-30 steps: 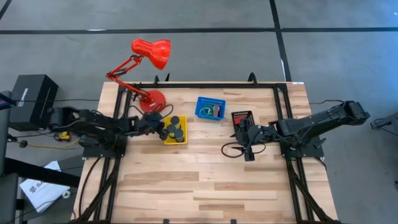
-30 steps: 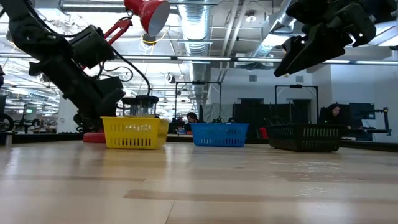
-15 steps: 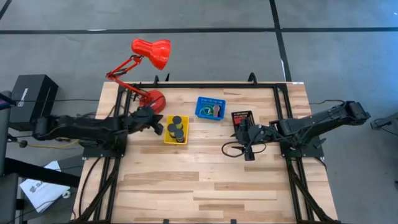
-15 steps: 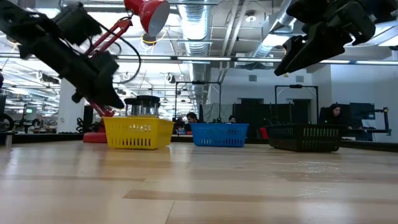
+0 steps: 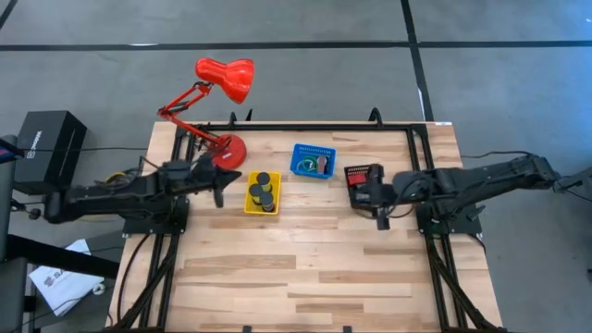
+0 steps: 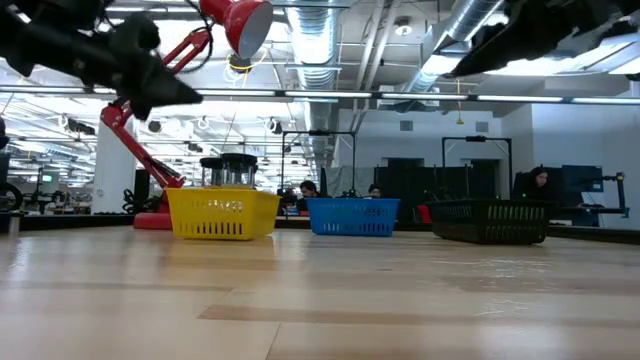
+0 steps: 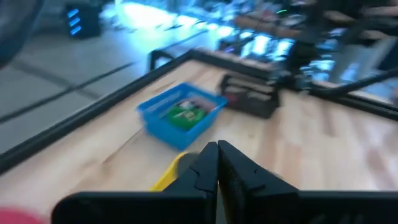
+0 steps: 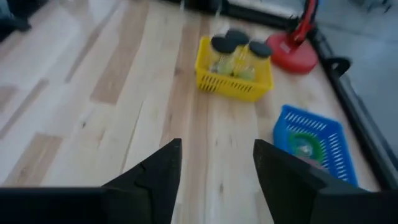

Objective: Pick & Place Office items
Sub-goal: Return to Home Position

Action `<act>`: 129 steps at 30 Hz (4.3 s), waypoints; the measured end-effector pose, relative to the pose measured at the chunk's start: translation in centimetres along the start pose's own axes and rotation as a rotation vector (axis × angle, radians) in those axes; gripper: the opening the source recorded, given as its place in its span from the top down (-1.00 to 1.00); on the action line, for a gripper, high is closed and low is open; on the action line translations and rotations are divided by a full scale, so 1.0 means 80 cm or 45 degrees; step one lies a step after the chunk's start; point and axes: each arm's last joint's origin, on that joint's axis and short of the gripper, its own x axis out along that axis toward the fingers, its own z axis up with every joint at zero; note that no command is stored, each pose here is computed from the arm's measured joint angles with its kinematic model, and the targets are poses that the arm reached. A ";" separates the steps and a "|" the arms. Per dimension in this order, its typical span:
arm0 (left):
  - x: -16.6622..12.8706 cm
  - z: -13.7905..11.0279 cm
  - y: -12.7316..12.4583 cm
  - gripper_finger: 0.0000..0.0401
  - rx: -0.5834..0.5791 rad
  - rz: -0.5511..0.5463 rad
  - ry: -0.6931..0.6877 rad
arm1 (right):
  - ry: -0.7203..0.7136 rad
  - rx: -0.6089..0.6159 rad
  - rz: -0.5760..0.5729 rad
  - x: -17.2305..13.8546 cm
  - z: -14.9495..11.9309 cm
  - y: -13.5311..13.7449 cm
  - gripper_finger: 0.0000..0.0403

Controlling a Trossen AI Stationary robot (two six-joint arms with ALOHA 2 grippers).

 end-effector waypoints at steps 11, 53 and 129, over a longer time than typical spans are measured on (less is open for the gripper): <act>-0.036 0.022 0.000 0.99 0.096 -0.083 -0.274 | -0.278 0.109 -0.051 -0.021 -0.066 -0.010 0.46; -0.069 0.005 0.002 0.99 0.171 -0.334 -0.526 | -0.649 0.245 -0.153 -0.045 -0.150 -0.008 1.00; -0.036 -0.060 0.007 0.99 0.138 -0.289 -0.261 | -0.715 0.282 -0.166 -0.028 -0.162 -0.004 1.00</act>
